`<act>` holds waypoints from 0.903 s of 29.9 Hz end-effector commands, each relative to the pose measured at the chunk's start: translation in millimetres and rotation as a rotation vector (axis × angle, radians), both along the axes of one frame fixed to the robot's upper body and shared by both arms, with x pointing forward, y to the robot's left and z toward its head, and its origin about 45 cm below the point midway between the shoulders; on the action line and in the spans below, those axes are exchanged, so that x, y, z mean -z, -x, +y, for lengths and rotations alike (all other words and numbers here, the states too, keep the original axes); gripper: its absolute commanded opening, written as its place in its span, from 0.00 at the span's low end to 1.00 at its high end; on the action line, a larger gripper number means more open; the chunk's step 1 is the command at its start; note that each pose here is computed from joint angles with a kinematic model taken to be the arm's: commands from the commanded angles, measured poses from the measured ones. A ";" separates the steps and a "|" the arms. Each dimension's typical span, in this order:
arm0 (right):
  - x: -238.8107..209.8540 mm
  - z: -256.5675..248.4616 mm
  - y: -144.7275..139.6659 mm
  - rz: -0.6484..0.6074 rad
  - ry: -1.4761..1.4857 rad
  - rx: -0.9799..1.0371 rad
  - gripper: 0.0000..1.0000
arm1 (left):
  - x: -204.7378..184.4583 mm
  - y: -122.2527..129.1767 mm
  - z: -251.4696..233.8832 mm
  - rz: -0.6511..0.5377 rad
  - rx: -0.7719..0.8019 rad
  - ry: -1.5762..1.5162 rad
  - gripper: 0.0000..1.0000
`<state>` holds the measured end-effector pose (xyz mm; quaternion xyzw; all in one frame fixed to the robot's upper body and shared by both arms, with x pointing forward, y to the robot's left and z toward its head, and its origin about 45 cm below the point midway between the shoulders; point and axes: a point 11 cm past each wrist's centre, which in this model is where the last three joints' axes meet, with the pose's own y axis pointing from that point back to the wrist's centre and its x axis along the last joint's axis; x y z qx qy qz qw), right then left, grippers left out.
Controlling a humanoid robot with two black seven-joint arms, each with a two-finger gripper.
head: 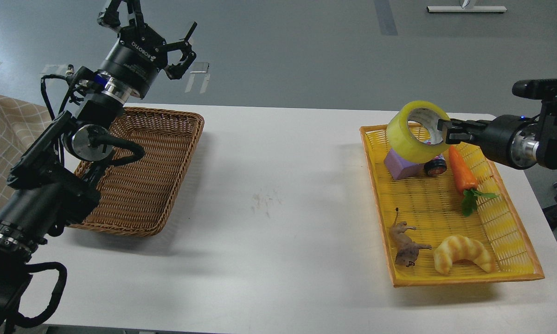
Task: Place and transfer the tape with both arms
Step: 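Lift the tape roll with the right gripper and carry it toward the table center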
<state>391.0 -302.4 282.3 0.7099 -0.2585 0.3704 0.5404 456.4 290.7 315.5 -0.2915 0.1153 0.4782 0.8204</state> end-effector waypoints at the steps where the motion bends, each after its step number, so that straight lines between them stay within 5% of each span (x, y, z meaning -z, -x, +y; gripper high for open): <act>1: 2.3 15.1 -6.3 -0.001 -0.030 -0.015 0.01 | -1.2 -0.2 1.0 -0.002 -0.001 -0.002 0.98; 27: 56.8 180.8 -36.5 0.112 0.018 -0.246 0.02 | -0.9 0.3 4.3 0.000 -0.007 0.003 0.98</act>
